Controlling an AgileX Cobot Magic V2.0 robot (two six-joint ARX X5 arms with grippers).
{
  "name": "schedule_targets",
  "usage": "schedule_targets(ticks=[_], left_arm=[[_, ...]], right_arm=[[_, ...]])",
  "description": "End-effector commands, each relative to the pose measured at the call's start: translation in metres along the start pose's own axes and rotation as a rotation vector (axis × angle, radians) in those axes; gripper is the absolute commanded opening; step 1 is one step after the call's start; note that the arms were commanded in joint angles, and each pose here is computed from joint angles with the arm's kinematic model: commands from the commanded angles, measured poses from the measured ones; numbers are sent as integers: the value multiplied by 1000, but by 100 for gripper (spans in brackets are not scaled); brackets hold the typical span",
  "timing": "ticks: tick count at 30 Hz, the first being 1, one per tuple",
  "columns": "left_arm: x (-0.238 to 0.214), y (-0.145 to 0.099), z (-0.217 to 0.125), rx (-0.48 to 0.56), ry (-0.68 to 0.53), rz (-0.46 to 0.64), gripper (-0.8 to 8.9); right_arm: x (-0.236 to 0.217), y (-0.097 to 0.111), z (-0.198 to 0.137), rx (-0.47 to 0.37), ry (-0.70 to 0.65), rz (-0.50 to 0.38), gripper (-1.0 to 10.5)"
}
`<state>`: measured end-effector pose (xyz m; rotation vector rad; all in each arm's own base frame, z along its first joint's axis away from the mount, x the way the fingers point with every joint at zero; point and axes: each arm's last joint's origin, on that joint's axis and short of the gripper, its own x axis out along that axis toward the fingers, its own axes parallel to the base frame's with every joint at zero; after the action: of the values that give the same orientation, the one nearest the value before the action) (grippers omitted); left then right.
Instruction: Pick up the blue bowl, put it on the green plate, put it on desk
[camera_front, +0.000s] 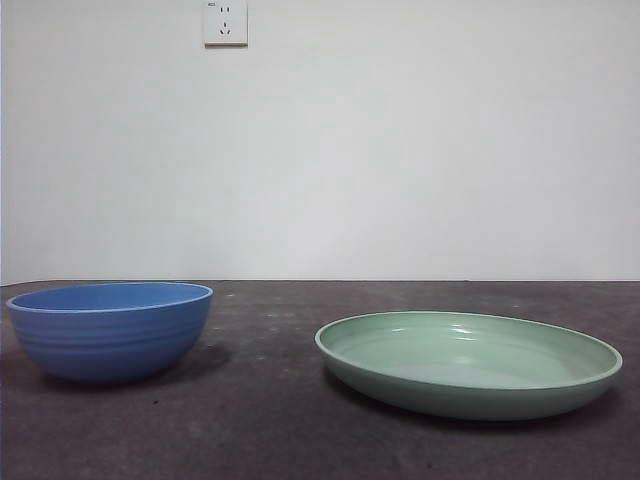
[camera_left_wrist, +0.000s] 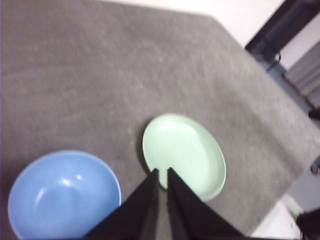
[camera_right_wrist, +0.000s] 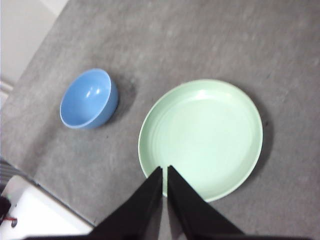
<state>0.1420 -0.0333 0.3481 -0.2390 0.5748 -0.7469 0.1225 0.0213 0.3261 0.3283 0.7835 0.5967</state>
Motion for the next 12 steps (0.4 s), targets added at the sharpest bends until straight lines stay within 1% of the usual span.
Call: schedule_targets(ticks=[1,3,4,6,8,10,11,12], left_arm=[[1,-2,3,65,25,-15,113],[3,-1,1,54,47,-16,176],[4,-1,1,50,55,-17,219],[5,0,0,44,63,-16,336],[6,1,1,36,65,4,507],[7,3,1,27,69,39,655],[8,4,1,25,72,54,707],[8,5,1,24,75,67,732]], right_arm=[[2,-1,5,-14,13,5,12],[5,-2,6,-8,24,4,36],[6,-3,7,-9,29,3,76],[8,-5,8,-4,36,3,198],[10,-6,8,1,42,2,364],[10,-6,8,1,42,-6,506],[10,-6,8,0,41,-10,560],[10,-6,8,1,43,-10,592]])
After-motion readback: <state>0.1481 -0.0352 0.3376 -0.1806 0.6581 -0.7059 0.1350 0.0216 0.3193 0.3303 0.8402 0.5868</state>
